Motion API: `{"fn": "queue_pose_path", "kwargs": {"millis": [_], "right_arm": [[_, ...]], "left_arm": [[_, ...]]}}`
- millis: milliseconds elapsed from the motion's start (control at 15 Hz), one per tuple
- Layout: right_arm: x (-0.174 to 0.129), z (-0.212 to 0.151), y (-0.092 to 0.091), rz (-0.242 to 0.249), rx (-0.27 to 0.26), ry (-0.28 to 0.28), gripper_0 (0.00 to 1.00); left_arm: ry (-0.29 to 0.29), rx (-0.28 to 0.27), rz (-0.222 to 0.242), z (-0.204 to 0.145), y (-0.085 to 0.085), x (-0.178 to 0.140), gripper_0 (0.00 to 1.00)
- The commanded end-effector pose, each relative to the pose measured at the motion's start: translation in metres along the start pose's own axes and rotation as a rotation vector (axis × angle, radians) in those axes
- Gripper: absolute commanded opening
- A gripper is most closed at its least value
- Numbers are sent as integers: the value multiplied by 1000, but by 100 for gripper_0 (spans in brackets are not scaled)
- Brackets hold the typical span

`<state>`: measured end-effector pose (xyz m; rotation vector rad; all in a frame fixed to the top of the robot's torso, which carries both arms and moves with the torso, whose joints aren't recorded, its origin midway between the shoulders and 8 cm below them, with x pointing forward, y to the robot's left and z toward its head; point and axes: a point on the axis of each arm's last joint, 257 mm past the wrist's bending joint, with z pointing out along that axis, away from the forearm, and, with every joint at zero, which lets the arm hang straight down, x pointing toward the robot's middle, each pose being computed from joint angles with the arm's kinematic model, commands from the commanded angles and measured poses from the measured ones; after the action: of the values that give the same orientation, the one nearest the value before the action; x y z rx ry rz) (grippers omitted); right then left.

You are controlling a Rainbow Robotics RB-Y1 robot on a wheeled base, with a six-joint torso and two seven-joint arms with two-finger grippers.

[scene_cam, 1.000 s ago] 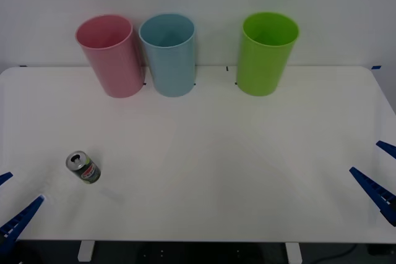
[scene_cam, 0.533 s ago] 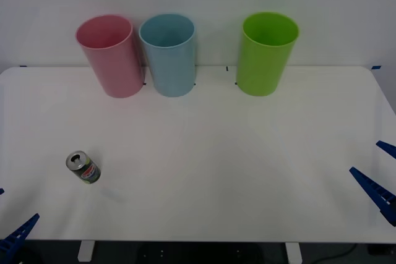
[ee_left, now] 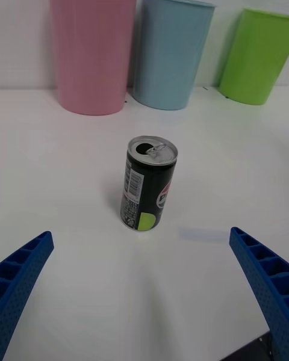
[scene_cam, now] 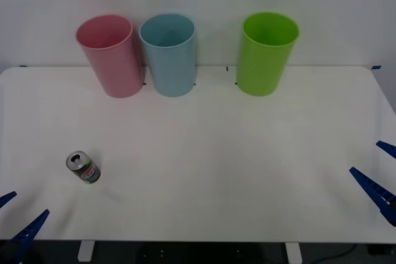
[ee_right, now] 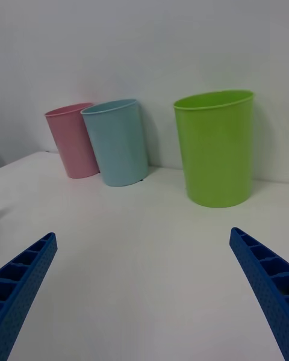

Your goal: Grasp the object on the table and drop it into the matching bin: aluminum can to the light blue bin, PET bottle to the pink bin.

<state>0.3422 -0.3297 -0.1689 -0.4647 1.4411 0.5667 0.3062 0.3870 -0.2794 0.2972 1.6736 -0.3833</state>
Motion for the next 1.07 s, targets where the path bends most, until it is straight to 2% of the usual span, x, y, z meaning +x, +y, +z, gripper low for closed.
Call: {"fn": "queue_pose_path", "kwargs": {"millis": [67, 533, 1067], "right_arm": [[0, 0, 0, 0, 0, 0, 100], [0, 0, 0, 0, 0, 0, 100], [0, 0, 0, 0, 0, 0, 100]], "left_arm": [[-25, -18, -11, 16, -5, 3, 100], [-23, -95, -4, 53, 6, 8, 100], [5, -86, 5, 94, 7, 20, 100]]}}
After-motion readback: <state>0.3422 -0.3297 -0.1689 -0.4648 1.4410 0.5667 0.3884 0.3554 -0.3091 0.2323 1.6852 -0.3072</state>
